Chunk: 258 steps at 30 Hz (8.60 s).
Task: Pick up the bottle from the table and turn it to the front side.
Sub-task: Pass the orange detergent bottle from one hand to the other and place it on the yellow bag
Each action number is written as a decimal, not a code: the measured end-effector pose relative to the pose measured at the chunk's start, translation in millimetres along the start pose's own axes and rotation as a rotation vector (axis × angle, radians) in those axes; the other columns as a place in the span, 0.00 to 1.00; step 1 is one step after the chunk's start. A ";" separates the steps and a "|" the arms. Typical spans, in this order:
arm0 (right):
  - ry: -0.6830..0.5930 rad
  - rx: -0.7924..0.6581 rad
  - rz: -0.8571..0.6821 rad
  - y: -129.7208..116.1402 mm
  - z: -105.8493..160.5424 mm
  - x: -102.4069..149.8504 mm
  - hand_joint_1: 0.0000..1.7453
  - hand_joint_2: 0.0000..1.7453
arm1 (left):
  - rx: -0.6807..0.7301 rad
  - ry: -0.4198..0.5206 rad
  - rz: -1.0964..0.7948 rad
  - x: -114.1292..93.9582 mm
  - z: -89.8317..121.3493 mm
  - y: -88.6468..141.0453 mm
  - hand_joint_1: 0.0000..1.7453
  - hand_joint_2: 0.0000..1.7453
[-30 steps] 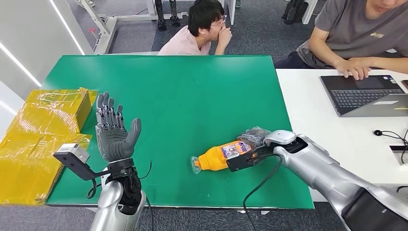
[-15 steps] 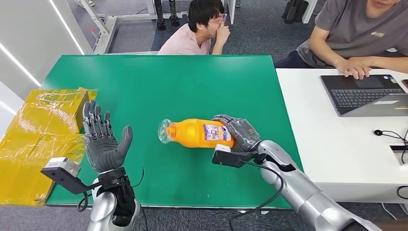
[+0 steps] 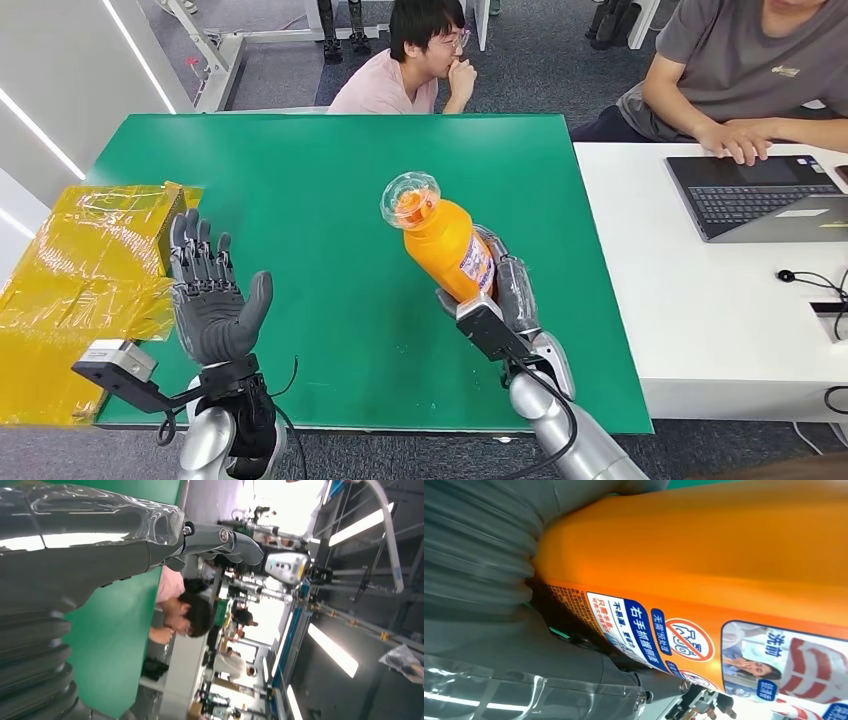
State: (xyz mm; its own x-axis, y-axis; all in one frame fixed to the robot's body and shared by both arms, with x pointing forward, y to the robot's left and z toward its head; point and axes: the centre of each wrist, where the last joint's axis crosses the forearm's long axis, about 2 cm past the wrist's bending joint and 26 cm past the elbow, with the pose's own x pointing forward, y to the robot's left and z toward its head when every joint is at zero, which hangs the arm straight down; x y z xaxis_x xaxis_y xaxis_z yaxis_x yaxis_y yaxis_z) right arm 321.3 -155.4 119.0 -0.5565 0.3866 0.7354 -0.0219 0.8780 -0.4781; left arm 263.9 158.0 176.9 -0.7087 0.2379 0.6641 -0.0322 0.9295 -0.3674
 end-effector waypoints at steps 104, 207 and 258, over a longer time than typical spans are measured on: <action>-0.063 0.576 0.122 62.0 -26.9 36.3 1.00 1.00 | -0.183 0.091 0.173 -38.0 -10.9 9.4 1.00 1.00; -0.121 0.466 0.086 66.6 -37.1 58.4 0.00 1.00 | -0.225 0.161 0.053 -55.3 -3.8 5.0 1.00 1.00; -0.316 -0.290 -0.090 36.8 42.1 92.6 0.00 1.00 | -0.691 -0.213 -1.644 -32.0 -74.4 164.5 1.00 1.00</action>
State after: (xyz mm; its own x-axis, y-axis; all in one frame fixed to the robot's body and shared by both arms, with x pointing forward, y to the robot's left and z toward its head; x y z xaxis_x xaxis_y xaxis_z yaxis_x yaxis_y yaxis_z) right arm 234.0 -99.2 149.3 -0.7910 0.2391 0.5632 0.1273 0.9647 -0.2307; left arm 333.7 324.3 143.7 -0.3282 -0.9415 -0.0767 -0.4949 0.1022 0.8629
